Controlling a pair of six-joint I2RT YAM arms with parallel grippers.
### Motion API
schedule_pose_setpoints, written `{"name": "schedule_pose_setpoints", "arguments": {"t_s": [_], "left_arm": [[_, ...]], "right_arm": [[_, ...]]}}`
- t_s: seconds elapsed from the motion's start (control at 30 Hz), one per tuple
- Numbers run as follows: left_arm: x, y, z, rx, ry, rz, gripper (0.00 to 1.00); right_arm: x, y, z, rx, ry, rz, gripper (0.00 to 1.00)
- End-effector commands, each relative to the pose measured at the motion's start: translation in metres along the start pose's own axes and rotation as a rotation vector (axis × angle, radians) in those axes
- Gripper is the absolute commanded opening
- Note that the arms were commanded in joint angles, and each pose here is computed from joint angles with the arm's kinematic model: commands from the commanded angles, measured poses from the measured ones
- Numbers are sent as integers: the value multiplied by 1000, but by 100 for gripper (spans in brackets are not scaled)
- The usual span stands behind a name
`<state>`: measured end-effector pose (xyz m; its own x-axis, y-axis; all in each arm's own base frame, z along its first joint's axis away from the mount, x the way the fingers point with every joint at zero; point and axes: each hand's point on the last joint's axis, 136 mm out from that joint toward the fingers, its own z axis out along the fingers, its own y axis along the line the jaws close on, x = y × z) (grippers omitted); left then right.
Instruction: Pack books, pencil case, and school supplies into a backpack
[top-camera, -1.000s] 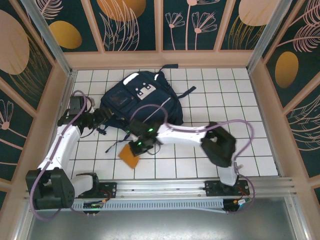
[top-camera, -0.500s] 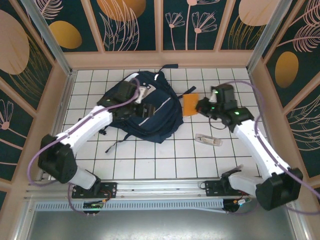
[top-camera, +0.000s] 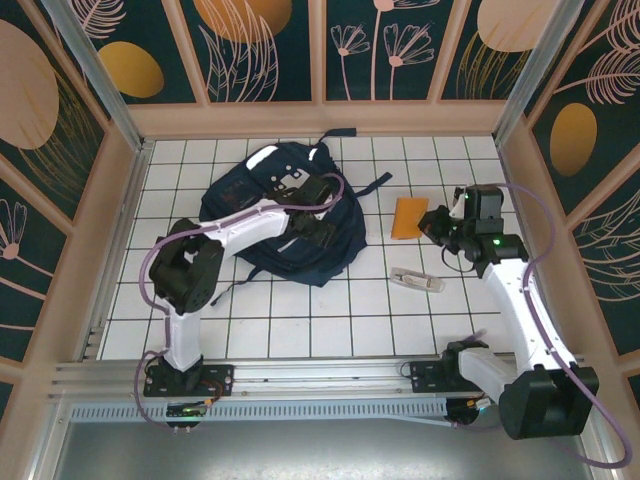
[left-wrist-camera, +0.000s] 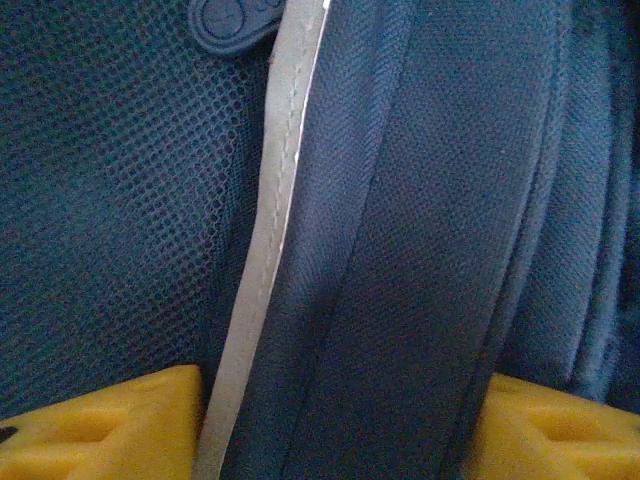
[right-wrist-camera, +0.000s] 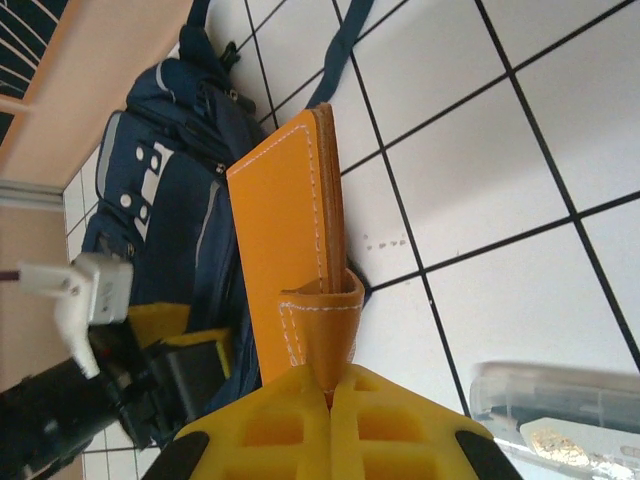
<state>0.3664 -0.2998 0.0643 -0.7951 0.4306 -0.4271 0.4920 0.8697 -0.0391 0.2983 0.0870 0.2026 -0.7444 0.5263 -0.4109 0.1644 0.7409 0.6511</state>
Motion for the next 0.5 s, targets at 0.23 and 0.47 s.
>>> {"name": "schedule_pose_setpoints", "arguments": {"t_s": [0.23,0.47], "left_arm": [[-42,3,-52,-22,-88,-28,0],[-93,-4,-129,51,-234,-138,0]], "right_arm": [[31,31,14,-273,167,125,0],[31,52,35,-317,175,187,0]]}}
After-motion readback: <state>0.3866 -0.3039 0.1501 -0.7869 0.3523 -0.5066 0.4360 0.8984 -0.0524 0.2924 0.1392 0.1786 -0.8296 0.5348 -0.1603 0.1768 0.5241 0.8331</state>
